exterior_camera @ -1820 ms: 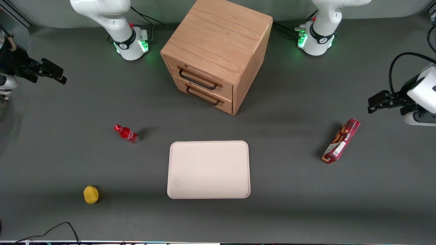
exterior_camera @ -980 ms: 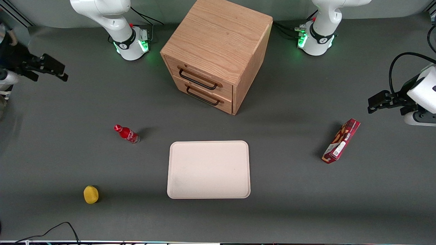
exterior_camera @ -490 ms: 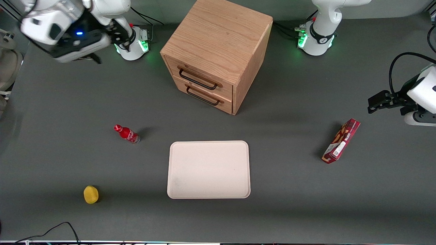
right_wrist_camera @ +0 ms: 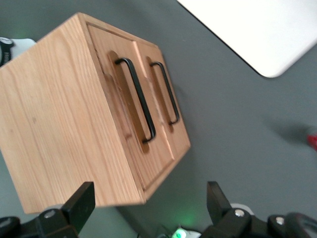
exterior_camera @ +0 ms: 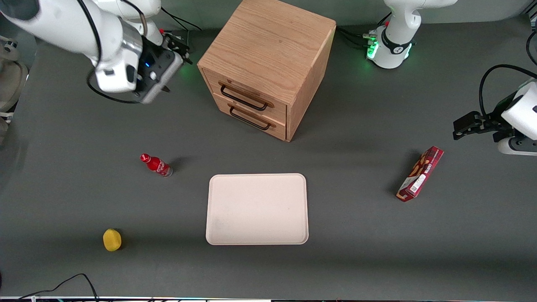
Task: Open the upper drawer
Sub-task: 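Lower the right gripper onto the black handle of the upper drawer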
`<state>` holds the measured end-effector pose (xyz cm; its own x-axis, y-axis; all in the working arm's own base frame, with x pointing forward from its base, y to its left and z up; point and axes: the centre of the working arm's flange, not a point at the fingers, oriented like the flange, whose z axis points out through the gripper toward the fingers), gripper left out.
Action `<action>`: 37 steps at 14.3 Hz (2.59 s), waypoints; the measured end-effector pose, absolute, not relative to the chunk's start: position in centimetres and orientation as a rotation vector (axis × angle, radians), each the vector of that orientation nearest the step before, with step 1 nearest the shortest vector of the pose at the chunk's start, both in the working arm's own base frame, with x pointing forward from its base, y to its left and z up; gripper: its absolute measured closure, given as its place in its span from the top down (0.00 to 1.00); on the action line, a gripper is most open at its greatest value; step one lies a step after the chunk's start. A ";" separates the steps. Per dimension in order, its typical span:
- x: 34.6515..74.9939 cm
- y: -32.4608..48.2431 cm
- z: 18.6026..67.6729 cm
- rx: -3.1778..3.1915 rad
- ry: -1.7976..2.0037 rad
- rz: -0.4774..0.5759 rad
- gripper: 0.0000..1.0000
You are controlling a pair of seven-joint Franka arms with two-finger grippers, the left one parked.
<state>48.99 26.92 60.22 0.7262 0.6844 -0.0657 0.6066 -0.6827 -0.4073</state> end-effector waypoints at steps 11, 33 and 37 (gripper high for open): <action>50.2 33.3 46.5 -2.449 -1.132 0.202 1.00; 45.5 35.0 39.7 -2.489 -1.163 0.179 1.00; 45.9 34.5 39.7 -2.499 -1.183 0.170 1.00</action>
